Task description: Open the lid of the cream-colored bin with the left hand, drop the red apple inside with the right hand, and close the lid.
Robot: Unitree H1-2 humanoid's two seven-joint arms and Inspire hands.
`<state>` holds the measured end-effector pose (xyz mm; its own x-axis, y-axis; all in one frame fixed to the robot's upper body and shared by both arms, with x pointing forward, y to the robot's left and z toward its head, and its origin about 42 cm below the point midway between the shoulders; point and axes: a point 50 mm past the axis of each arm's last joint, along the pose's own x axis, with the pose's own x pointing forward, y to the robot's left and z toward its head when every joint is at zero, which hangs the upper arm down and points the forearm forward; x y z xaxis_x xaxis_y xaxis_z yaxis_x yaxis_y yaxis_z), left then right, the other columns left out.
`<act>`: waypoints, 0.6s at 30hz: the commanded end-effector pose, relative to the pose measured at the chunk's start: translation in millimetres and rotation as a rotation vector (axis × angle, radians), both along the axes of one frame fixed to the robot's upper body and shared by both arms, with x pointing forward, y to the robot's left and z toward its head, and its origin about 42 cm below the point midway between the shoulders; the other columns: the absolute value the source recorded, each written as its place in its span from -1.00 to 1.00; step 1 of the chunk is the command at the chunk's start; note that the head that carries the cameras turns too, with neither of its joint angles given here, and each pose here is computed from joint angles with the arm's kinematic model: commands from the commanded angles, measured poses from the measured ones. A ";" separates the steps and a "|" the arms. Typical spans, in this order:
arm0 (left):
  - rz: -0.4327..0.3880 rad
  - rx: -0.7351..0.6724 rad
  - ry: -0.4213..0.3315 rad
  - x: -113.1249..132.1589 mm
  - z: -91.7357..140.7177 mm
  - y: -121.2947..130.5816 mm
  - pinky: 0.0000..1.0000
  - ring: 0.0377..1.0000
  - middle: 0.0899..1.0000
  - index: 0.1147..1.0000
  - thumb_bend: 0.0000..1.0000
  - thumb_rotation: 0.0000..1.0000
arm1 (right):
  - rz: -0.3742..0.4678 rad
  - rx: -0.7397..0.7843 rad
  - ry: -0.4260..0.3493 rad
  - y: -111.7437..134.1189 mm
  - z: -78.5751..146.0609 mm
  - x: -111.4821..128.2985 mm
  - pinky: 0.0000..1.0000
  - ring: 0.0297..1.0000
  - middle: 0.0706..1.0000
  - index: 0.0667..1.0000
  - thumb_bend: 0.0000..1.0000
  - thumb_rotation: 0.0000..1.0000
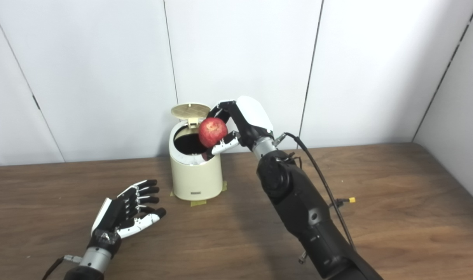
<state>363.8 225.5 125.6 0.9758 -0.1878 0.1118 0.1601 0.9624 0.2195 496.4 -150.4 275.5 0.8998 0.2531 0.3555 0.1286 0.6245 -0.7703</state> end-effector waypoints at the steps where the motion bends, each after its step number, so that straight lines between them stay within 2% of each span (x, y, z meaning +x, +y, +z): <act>1: -0.001 -0.005 -0.088 12.0 22.4 -5.9 0.23 0.40 0.51 0.58 0.49 -0.62 | 0.026 0.023 -0.113 11.4 37.5 7.9 0.04 0.01 -0.22 -0.02 0.05 -1.00; 2: 0.000 -0.005 -0.088 11.9 22.4 -6.4 0.23 0.40 0.50 0.58 0.48 -0.62 | 0.027 0.027 -0.113 12.8 37.3 9.2 0.00 -0.04 -0.22 -0.02 0.05 -1.00; 5: -0.001 -0.002 -0.087 11.0 22.9 -8.1 0.24 0.40 0.49 0.57 0.48 -0.62 | 0.024 0.040 -0.101 17.1 36.1 12.6 0.18 -0.03 -0.21 -0.03 0.05 -1.00; 6: -0.001 -0.002 -0.087 10.5 23.2 -8.9 0.24 0.40 0.49 0.58 0.48 -0.62 | 0.025 0.057 -0.093 18.5 35.5 12.9 0.01 -0.08 -0.21 -0.03 0.05 -1.00; 7: -0.002 -0.002 -0.087 10.2 23.5 -9.7 0.23 0.40 0.49 0.58 0.48 -0.62 | 0.029 0.070 -0.087 19.9 34.6 12.6 -0.07 -0.10 -0.20 -0.04 0.05 -1.00; 10: -0.006 -0.007 -0.087 10.2 22.7 -10.4 0.23 0.39 0.49 0.58 0.47 -0.63 | 0.035 0.061 -0.055 22.7 32.2 11.5 0.00 0.08 -0.16 0.01 0.05 -0.99; 11: -0.007 -0.007 -0.088 10.3 22.0 -10.4 0.22 0.39 0.49 0.57 0.48 -0.63 | 0.036 0.046 -0.038 23.5 31.7 11.1 0.04 0.22 0.13 0.25 0.42 -0.75; 12: -0.009 -0.007 -0.089 10.6 21.5 -10.3 0.21 0.39 0.48 0.57 0.48 -0.63 | 0.034 0.032 -0.022 24.4 31.1 10.6 0.06 0.31 0.31 0.40 0.65 -0.59; 15: -0.012 -0.019 -0.087 10.6 20.3 -10.8 0.21 0.39 0.49 0.57 0.50 -0.63 | 0.025 0.006 0.000 25.5 29.4 8.8 0.13 0.51 0.68 0.64 0.91 -0.46; 18: -0.013 -0.020 -0.089 11.0 20.2 -11.2 0.20 0.39 0.49 0.57 0.51 -0.63 | 0.023 -0.011 0.007 24.4 29.2 7.5 0.18 0.62 0.84 0.75 0.97 -0.38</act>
